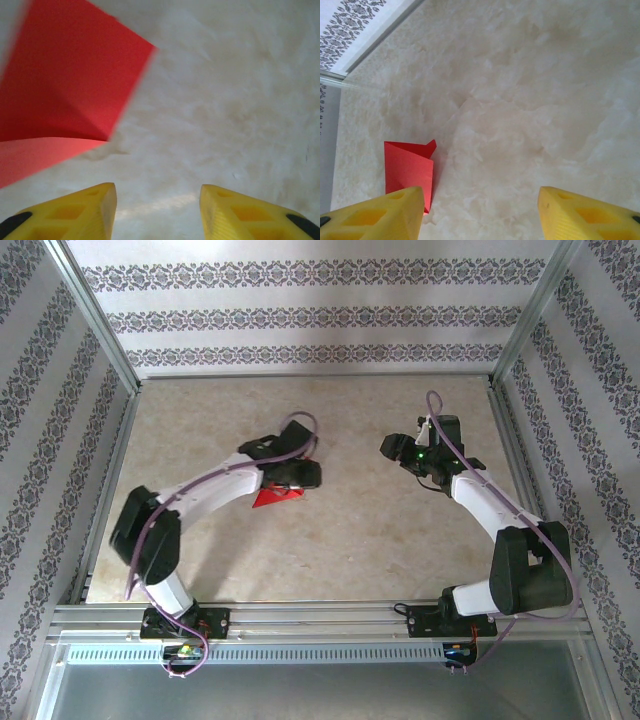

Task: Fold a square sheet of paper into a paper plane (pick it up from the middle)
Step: Turn over the paper at the center of the table, then move the paper to the center of the table.

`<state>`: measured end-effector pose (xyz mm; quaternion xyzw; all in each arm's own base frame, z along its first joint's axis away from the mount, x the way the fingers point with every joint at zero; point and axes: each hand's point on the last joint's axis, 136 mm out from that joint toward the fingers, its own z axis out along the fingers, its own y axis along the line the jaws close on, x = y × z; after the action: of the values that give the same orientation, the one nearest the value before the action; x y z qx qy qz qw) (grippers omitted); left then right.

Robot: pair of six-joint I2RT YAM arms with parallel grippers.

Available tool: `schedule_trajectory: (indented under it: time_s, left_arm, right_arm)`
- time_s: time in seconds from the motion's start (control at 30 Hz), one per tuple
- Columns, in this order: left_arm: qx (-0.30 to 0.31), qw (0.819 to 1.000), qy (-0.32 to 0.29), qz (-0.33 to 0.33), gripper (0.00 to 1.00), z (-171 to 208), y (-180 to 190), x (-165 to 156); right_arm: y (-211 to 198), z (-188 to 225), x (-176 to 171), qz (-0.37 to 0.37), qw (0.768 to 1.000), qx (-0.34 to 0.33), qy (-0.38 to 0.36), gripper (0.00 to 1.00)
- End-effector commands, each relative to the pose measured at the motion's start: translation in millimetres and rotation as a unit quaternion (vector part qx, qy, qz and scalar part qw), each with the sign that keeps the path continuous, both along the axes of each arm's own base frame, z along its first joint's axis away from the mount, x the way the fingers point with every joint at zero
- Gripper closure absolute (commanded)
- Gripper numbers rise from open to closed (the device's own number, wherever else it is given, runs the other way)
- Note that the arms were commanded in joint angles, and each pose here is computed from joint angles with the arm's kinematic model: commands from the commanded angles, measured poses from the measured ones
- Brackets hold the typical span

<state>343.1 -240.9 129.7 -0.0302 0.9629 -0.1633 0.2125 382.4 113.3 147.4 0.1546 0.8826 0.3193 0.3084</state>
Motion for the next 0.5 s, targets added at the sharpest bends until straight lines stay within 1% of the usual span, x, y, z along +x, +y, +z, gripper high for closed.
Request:
schedule_trajectory:
  time_s: [0.0,0.1,0.17,0.3,0.33,0.47]
  left_arm:
    - [-0.041,0.998,-0.011,0.056,0.57,-2,32,14]
    - [-0.078,0.994,0.002,0.076,0.65,-13,43,21]
    - [-0.093,0.993,0.005,0.075,0.67,-17,44,23]
    - [-0.060,0.994,0.014,0.088,0.65,-31,62,23]
    - [-0.052,0.994,0.013,0.092,0.63,-33,69,22]
    - [-0.056,0.994,0.003,0.097,0.56,-33,87,22]
  right_arm:
    - [7,-5,-1,0.006,1.000,0.019,0.005,0.37]
    - [11,-8,-2,0.011,1.000,0.022,0.010,0.37]
    - [14,-9,-2,0.015,1.000,0.025,0.011,0.37]
    - [24,-11,-3,0.034,0.999,0.024,0.013,0.36]
    - [28,-12,-4,0.041,0.999,0.021,0.015,0.36]
    - [47,-20,-8,0.067,0.997,0.017,0.025,0.36]
